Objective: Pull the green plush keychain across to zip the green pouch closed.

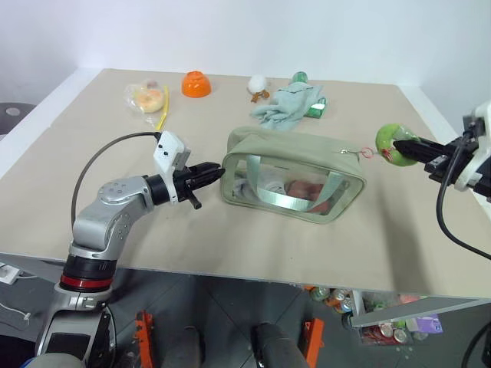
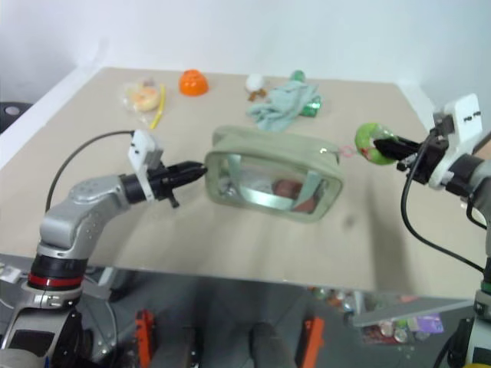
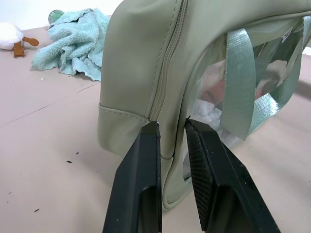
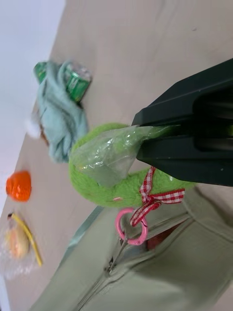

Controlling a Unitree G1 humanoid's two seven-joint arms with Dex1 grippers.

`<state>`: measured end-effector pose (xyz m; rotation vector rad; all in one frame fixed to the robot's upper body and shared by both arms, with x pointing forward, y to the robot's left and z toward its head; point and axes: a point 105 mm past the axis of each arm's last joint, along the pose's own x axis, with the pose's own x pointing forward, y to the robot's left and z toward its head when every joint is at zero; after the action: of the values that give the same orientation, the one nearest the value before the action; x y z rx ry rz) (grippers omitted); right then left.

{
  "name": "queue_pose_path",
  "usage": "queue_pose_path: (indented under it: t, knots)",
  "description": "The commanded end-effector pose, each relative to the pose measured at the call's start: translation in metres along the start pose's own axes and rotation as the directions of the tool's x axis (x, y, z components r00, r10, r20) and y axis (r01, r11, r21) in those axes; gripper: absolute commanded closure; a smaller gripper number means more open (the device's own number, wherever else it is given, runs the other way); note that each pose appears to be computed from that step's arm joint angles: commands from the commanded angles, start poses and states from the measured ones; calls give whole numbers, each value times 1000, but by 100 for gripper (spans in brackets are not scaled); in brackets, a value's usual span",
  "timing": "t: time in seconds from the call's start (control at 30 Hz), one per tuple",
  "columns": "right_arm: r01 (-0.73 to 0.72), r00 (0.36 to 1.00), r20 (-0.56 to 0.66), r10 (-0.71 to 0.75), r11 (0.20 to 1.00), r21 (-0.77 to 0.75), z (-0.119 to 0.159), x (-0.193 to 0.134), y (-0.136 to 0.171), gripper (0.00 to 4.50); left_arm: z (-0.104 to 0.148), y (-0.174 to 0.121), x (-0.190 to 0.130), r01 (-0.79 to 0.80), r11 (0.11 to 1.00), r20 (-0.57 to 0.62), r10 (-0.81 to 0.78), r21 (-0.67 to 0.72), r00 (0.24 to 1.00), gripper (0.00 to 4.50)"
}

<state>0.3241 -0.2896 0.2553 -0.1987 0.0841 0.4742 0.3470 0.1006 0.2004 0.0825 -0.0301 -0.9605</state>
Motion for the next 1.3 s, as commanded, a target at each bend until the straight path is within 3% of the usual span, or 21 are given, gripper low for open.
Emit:
queue_pose_path:
  t: [0.03,0.4,0.6,0.73,0.97,1.07,1.3]
  knots:
    - [71,996,54,-71,997,-6,7,-12,0,449,13,1,-3,-7,999,26,6,40,1000,363]
    - [338,938,81,-337,941,-5,7,-44,-35,449,12,0,-3,0,999,20,-1,40,1000,363]
    - [311,950,40,-310,949,-43,4,-42,-20,449,12,-1,-3,3,999,21,-4,45,1000,363]
    - [200,979,49,-200,980,-5,-5,-15,12,449,15,-7,2,36,997,30,-38,61,999,363]
    - [147,987,63,-148,989,16,-6,3,28,449,42,-11,-6,78,993,99,-87,89,991,363]
    - [144,987,69,-146,989,28,-5,6,28,450,44,-9,-15,86,995,96,-91,56,991,288]
    - [120,990,68,-120,993,11,-5,11,32,450,57,1,-24,74,983,73,-87,170,993,44]
